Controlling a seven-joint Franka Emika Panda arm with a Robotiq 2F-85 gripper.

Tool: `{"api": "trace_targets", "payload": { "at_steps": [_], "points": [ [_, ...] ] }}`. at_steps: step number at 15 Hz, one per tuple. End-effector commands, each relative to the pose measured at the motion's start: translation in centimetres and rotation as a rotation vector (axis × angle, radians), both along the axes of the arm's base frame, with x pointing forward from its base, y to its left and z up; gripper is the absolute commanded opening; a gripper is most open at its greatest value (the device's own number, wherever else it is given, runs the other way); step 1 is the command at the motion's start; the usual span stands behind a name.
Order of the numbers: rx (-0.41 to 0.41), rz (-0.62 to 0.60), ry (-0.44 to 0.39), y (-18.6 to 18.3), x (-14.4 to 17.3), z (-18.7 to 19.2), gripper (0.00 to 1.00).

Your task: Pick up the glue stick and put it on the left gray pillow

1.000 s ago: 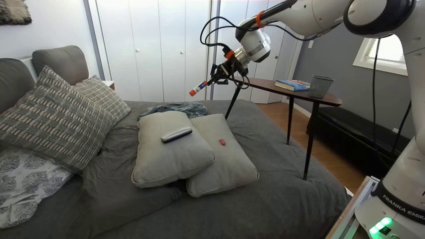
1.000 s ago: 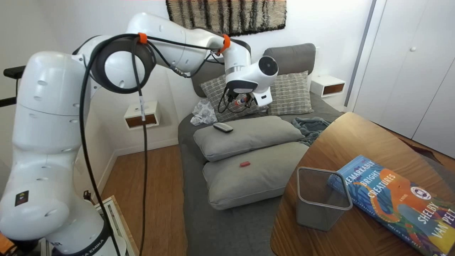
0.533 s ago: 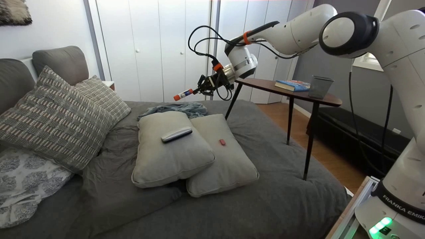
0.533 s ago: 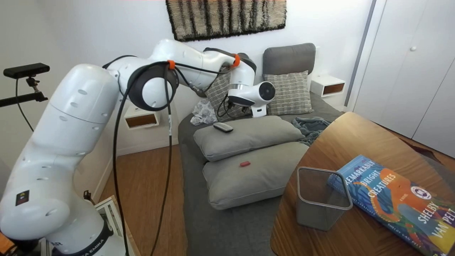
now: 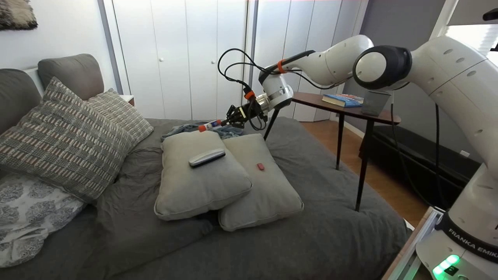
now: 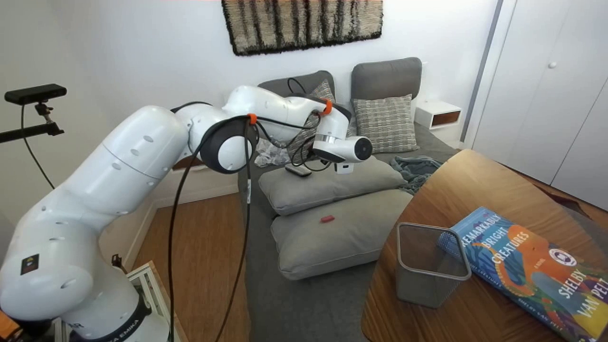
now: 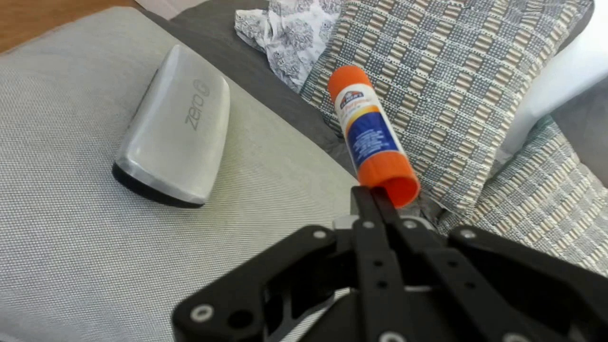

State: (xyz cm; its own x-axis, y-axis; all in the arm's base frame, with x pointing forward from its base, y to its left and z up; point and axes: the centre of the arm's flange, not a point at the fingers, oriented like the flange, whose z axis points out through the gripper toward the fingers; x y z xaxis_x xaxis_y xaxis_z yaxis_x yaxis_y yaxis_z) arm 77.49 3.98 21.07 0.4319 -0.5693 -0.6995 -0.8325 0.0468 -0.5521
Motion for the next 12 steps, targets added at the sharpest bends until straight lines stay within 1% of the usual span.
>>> {"api": "trace_targets", "payload": {
  "at_steps": [1, 3, 4, 6, 7, 8, 10, 12],
  "points": [
    [0.007, 0.004, 0.011, 0.0, 0.0, -0.5, 0.02],
    [-0.002, 0.003, 0.024, -0.1, 0.3, -0.4, 0.01],
    [-0.024, -0.025, 0.055, -0.3, 0.9, -1.0, 0.01],
    [-0.017, -0.074, 0.086, -1.2, 1.7, -2.7, 0.01],
    [0.003, -0.078, 0.086, -1.6, 2.2, -3.9, 0.01],
    [0.017, -0.078, 0.086, -1.8, 2.6, -4.8, 0.01],
    [0.056, -0.037, 0.087, -1.8, 3.5, -6.8, 0.01],
    [0.066, -0.002, 0.106, -0.9, 4.1, -8.0, 0.01]
  ]
}}
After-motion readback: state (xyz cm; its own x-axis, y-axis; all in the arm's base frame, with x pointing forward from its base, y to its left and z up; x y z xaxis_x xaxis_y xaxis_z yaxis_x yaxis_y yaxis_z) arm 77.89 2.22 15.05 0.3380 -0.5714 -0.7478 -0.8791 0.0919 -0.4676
